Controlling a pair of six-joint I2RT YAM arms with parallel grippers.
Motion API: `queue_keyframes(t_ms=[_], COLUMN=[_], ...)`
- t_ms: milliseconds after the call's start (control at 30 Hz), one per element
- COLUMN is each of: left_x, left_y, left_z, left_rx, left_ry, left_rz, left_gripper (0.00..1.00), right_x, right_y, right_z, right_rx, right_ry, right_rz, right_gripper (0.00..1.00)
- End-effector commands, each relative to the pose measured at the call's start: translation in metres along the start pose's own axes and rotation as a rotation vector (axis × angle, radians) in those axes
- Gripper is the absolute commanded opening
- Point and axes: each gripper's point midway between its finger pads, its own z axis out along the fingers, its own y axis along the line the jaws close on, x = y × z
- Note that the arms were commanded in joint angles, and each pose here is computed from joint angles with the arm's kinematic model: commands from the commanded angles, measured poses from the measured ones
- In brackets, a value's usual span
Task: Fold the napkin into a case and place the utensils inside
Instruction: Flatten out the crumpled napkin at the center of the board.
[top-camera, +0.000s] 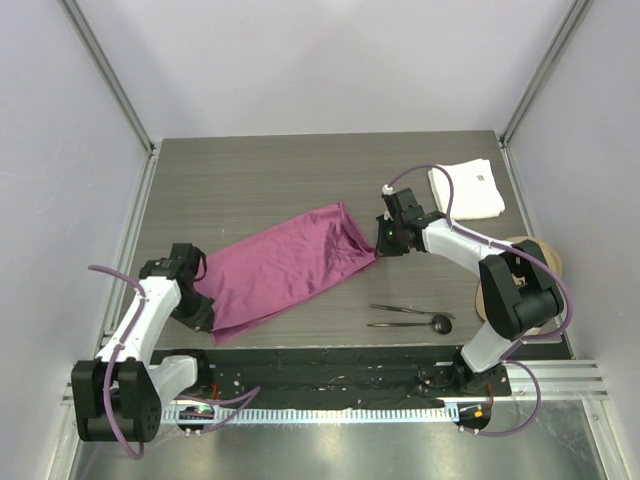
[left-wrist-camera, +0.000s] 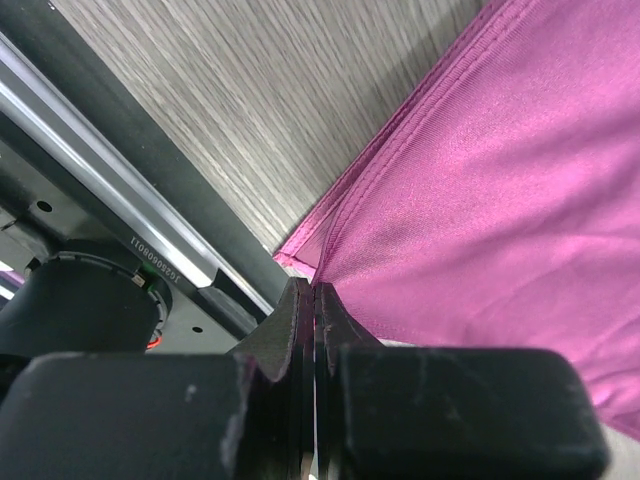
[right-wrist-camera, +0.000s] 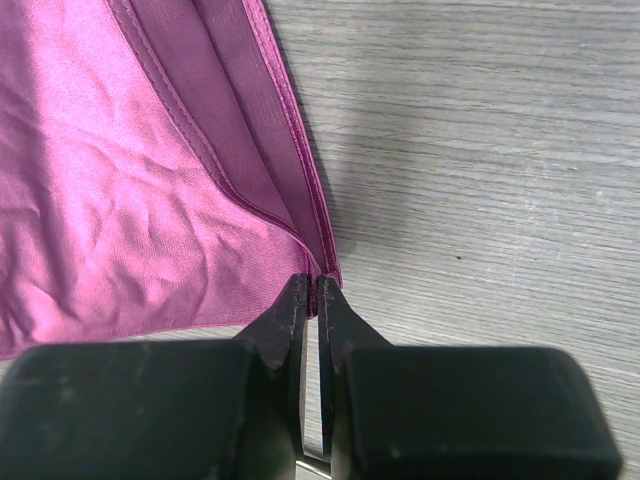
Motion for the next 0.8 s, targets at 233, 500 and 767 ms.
queue_keyframes(t_ms=[233, 500, 767], left_x=[0.002, -0.023, -0.082], left_y=[0.004, -0.011, -0.081], left_z=[0.000, -0.029, -0.112], left_rx=[-0.048, 0.088, 0.396], left_ry=[-0.021, -0.156, -0.404], left_rz=[0.034, 0.041, 0.072], left_gripper=[0.00, 0.00, 0.00], right_x=[-0.014, -0.031, -0.115], right_y=[0.001, 0.013, 0.060], right_z=[0.001, -0.011, -0.034], right_rx=[-0.004, -0.046, -0.197], right_ry=[-0.041, -0.085, -0.304], right_rz=[0.002, 0.005, -0.004], right_gripper=[0.12, 0.11, 0.09])
